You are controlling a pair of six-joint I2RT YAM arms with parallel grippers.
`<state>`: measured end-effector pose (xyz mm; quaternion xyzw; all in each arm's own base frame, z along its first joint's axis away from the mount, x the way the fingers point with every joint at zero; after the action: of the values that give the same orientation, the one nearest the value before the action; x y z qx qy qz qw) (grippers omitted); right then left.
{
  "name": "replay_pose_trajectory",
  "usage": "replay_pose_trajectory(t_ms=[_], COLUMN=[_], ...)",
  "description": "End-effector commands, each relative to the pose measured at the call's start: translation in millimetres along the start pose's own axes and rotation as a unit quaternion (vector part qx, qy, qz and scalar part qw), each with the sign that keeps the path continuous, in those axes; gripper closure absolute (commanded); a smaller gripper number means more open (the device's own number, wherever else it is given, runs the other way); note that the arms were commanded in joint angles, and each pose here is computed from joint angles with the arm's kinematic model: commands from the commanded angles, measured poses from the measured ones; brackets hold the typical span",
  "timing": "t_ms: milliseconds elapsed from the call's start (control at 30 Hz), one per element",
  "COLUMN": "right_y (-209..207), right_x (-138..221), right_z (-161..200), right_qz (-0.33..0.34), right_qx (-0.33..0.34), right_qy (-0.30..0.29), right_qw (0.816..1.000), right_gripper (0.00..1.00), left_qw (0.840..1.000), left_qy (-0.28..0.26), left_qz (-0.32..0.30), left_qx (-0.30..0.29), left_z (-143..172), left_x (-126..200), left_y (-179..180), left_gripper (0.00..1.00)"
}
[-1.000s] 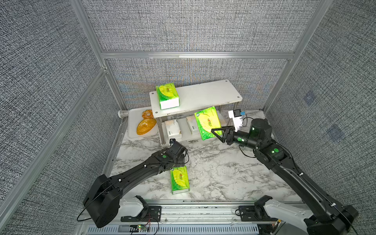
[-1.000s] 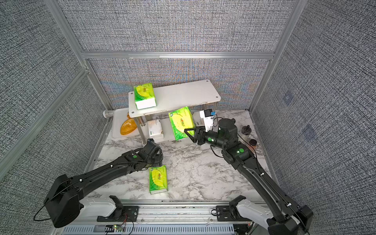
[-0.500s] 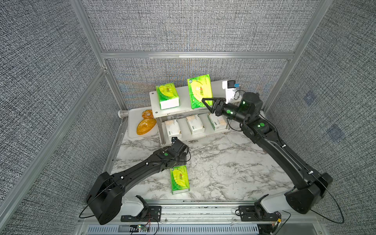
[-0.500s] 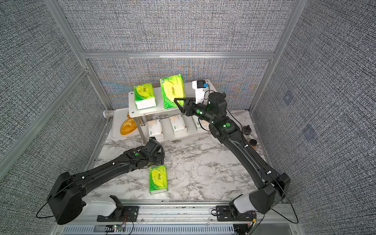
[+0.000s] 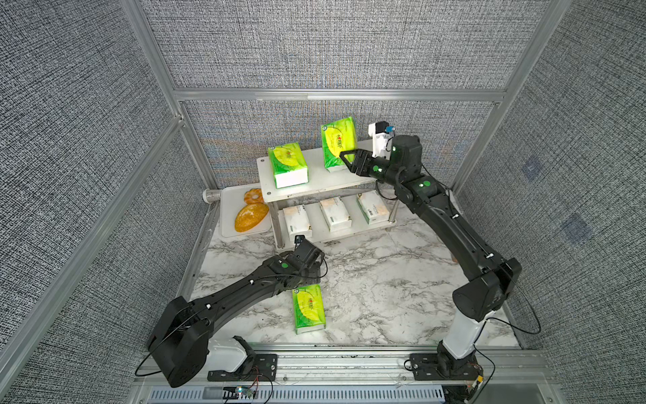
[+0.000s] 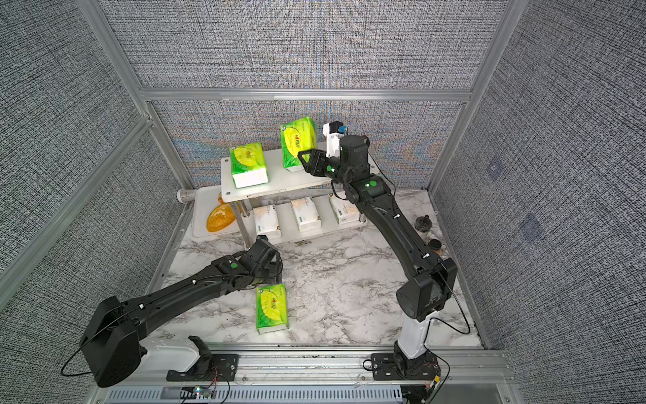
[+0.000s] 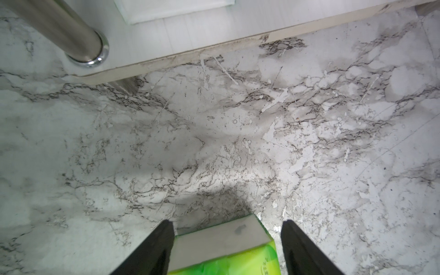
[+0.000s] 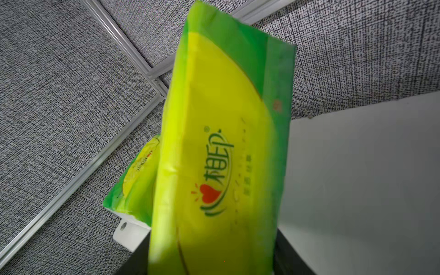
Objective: Place the tissue boxes on the shelf by color
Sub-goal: Place a box of tissues on the shelf.
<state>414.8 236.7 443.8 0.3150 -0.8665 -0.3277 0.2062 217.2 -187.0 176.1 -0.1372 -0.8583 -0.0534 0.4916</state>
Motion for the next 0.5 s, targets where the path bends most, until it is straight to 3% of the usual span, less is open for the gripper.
replay_pose_trajectory(t_ms=[0, 233, 467], right_y=[-4.9, -14.1, -26.1], right_x=[-2.6, -7.5, -10.9], right_z=[-1.1, -0.7, -1.3], right_qz=[0.001, 0.013, 0.037], right_qx=[-0.003, -0.015, -0.018], right_qy=[0.007, 0.036, 0.03], right_qw=[1.0, 0.999, 0.999], right_gripper=[0.43, 0.4, 0.3], left_qw=[1.0, 1.0, 1.0], left_qy=[-0.002, -0.001, -0.005], left_qz=[-0.001, 0.001, 0.004], left_qx=[-0.005, -0.005, -0.003], left_z=[-0.4, -0.9, -3.8], left_x=[1.3, -1.1, -0.2], left_y=[0.6, -0.7, -2.0], left_gripper=[0.24, 0.24, 0.24])
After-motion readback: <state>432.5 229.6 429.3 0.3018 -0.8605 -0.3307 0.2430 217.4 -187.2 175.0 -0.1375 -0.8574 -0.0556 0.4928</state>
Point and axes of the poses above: each gripper's point midway between its finger pads, its own x axis back along the fingers, its own y axis along the line the jaws close on, z = x × y, the point moved 8 cm from there along x, back along the fingers, and after that the axes turned 13 degrees about -x, right-handed, at the moved point
